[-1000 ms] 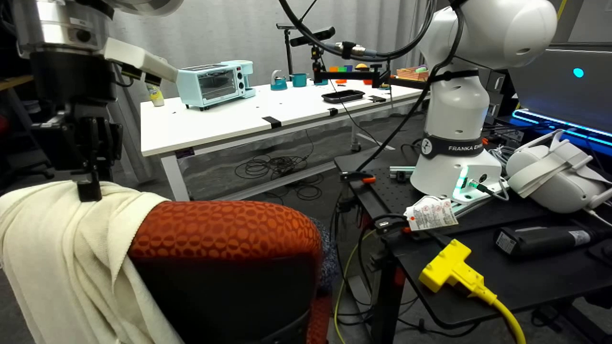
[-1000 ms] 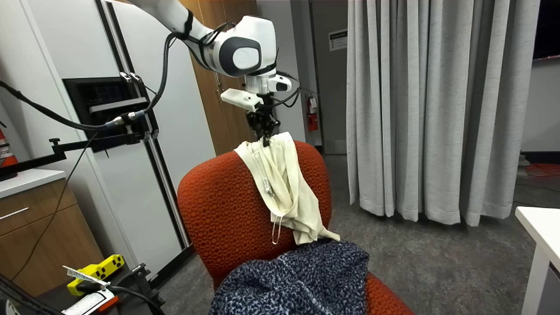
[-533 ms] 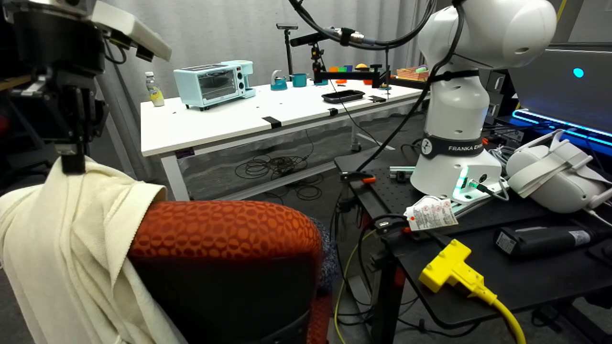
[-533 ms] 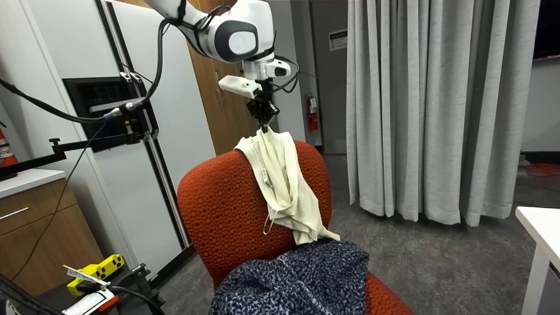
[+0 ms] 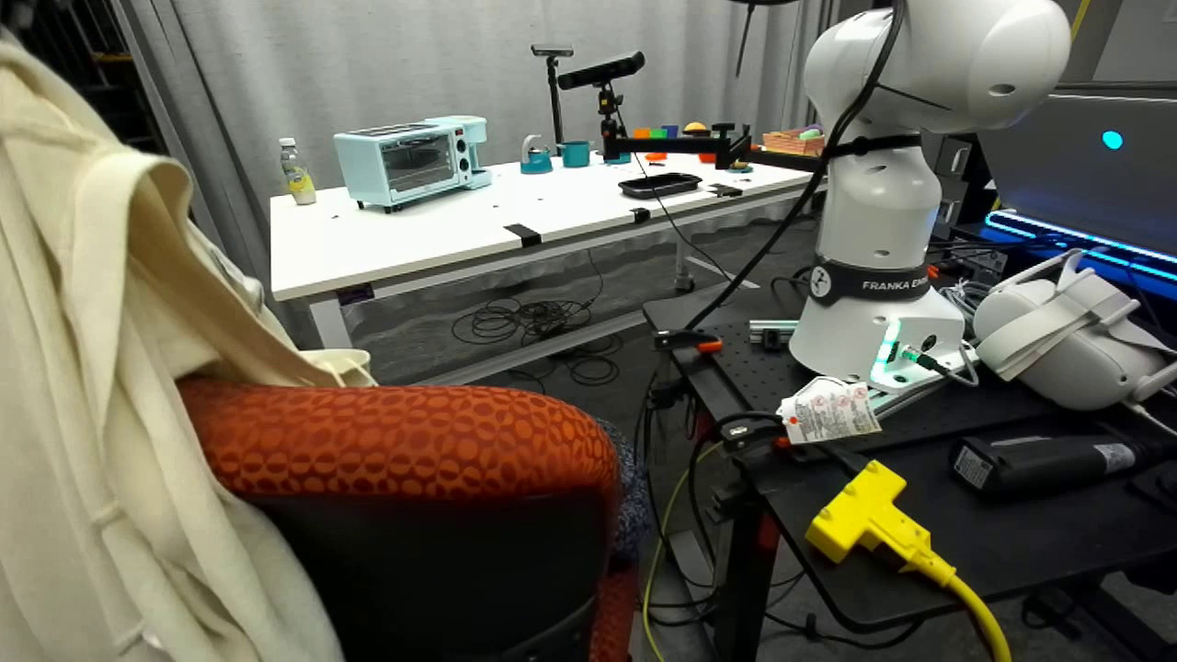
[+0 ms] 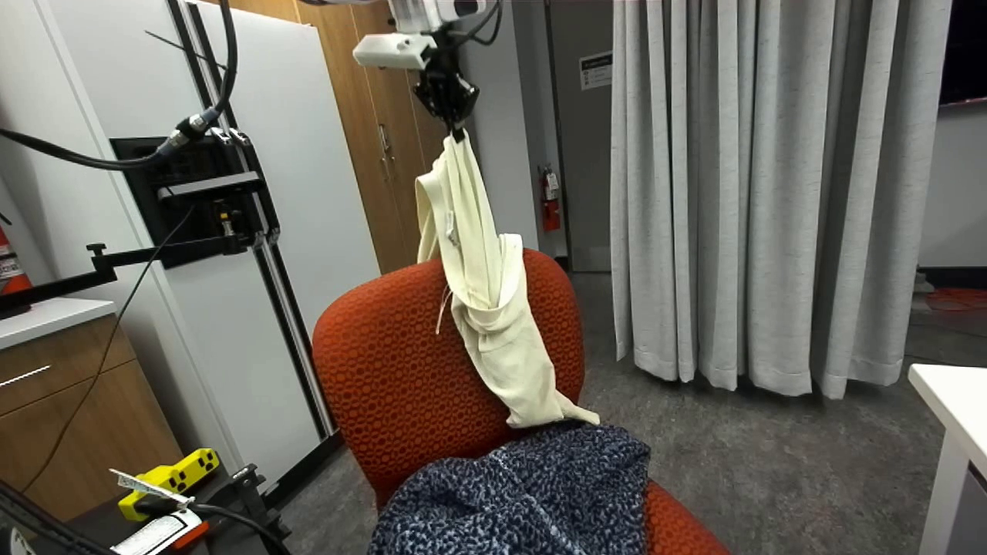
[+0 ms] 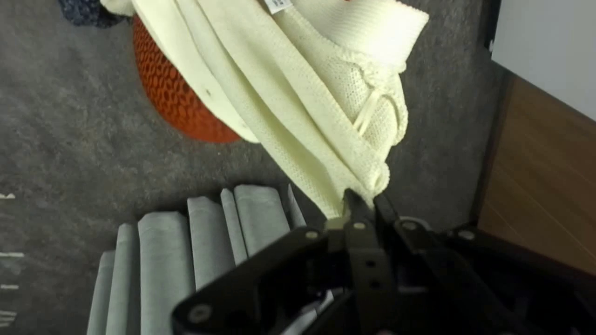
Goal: Unhang the light yellow cloth from the backrest of the chair
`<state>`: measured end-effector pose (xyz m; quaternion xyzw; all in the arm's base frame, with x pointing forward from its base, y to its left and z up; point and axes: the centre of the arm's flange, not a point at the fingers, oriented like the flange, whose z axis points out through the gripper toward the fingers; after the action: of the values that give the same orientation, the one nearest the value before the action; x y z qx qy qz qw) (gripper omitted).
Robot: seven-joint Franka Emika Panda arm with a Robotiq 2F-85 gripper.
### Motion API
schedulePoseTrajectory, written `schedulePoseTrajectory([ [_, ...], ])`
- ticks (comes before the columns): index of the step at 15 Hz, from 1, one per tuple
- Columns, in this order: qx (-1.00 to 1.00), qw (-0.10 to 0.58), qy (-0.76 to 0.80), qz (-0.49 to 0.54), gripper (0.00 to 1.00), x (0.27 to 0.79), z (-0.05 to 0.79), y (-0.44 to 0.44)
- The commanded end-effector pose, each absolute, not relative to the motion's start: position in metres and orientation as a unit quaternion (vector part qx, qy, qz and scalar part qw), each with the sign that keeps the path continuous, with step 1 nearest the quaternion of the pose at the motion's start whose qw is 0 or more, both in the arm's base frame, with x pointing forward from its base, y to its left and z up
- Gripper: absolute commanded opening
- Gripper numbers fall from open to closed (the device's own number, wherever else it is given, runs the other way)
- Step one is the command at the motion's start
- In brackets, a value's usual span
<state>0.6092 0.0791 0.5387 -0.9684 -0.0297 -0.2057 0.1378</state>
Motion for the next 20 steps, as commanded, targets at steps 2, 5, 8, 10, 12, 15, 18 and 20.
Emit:
schedulePoseTrajectory([
  [2, -0.952, 0.113, -0.018, -0.285, 0.02, 0.584, 0.652, 0.050],
  [5, -0.940, 0.085, -0.030, -0.330, 0.02, 0.571, 0.719, 0.039],
  [8, -0.929, 0.063, -0.048, -0.363, 0.02, 0.552, 0.776, 0.038],
  [10, -0.921, 0.048, -0.053, -0.383, 0.02, 0.539, 0.809, 0.035],
  [12, -0.914, 0.038, -0.047, -0.400, 0.02, 0.530, 0.834, 0.022],
  [15, -0.905, 0.015, -0.018, -0.426, 0.02, 0.519, 0.859, -0.015],
  [18, -0.897, 0.000, 0.020, -0.442, 0.02, 0.497, 0.876, -0.053],
  [20, -0.896, -0.012, 0.032, -0.443, 0.02, 0.487, 0.877, -0.069],
])
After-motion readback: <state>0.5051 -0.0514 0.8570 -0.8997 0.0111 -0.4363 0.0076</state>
